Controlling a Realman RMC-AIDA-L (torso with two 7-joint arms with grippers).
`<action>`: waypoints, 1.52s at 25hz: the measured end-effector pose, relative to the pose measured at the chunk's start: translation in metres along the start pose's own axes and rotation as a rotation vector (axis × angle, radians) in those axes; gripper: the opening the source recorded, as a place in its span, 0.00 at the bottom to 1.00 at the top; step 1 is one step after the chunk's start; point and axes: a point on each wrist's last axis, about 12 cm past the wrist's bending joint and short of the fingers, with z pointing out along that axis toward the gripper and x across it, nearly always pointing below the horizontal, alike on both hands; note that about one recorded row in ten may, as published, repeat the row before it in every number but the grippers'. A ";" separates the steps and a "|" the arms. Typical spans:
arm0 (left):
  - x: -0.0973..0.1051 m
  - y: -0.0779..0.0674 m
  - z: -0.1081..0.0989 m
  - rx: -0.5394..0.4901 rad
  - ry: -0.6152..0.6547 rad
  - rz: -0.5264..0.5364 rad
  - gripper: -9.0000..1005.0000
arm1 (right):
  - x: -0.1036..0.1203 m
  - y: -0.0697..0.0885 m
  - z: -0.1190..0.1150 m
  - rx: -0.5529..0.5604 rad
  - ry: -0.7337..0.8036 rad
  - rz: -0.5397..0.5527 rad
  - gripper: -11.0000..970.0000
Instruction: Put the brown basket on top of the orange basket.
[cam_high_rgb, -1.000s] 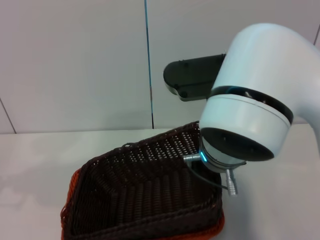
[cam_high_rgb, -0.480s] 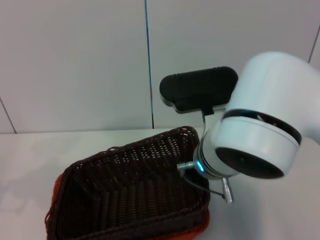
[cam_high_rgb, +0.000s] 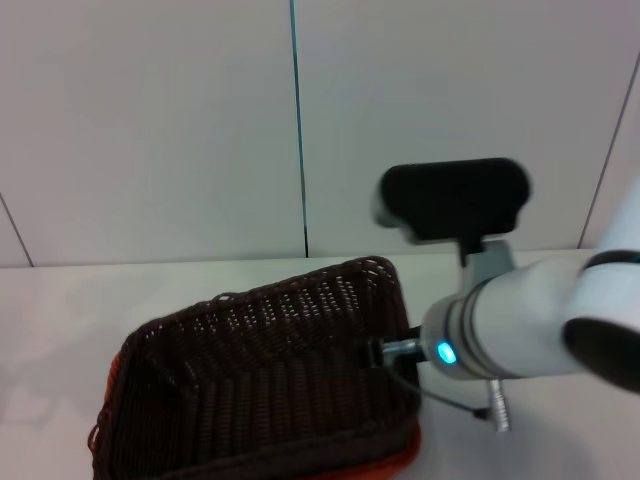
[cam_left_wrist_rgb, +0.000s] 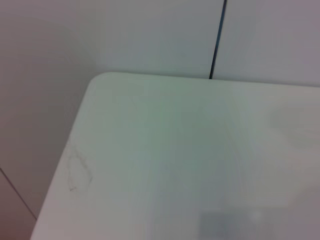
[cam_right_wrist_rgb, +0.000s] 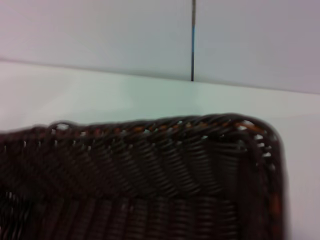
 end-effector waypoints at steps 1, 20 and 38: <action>-0.001 -0.001 0.000 0.001 -0.001 0.001 0.90 | 0.002 0.006 -0.003 0.004 0.009 0.018 0.51; -0.007 -0.030 0.010 0.022 -0.102 -0.022 0.90 | 0.045 0.058 -0.019 0.142 0.394 0.006 0.94; -0.016 -0.069 0.011 -0.015 -0.389 -0.165 0.90 | 0.063 0.122 -0.006 0.091 0.733 -0.058 0.77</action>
